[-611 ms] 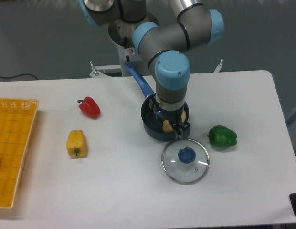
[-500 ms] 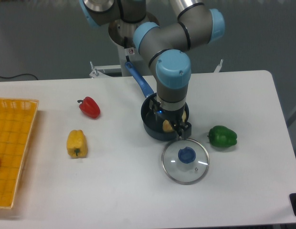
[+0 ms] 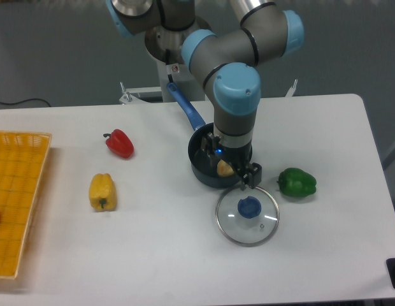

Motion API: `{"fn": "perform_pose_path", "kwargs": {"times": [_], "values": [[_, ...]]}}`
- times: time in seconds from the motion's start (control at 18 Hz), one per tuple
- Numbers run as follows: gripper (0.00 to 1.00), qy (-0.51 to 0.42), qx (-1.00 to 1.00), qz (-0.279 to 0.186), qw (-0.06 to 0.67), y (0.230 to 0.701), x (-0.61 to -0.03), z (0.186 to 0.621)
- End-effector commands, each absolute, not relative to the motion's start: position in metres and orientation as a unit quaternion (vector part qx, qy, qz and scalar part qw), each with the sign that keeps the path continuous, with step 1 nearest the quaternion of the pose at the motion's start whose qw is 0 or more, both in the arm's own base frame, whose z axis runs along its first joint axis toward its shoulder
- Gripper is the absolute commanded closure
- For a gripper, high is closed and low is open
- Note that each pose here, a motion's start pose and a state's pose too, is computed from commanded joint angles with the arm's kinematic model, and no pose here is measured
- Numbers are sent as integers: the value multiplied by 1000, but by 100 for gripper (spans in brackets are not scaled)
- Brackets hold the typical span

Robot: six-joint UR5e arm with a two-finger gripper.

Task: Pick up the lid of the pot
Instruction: 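Lift the gripper out of the saucepan and move toward the glass lid, then lower the gripper over the blue knob of the glass lid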

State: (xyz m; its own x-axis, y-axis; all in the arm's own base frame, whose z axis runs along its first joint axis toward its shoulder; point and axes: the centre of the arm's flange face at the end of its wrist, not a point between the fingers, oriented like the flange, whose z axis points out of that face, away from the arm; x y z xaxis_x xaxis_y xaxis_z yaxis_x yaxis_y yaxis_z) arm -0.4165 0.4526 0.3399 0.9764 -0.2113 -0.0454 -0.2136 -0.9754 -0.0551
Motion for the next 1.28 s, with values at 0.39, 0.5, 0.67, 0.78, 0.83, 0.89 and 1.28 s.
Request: {"fn": "perform_pose_path", "kwargs": {"times": [0.39,0.5,0.67,0.78,0.83,0.89,1.28], "values": [[0,19,-998,34,40,446,-445,314],[0,1,-999,28,38,444,-448,305],[0,-60,-997,20,36,446,-451,294],[0,-117,-992,17,36,446,-456,284],[0,-147,-988,18,38,446,-458,281],[0,-170,-984,18,40,446,-461,279],[0,-261,-963,25,53,451,-473,269]]}}
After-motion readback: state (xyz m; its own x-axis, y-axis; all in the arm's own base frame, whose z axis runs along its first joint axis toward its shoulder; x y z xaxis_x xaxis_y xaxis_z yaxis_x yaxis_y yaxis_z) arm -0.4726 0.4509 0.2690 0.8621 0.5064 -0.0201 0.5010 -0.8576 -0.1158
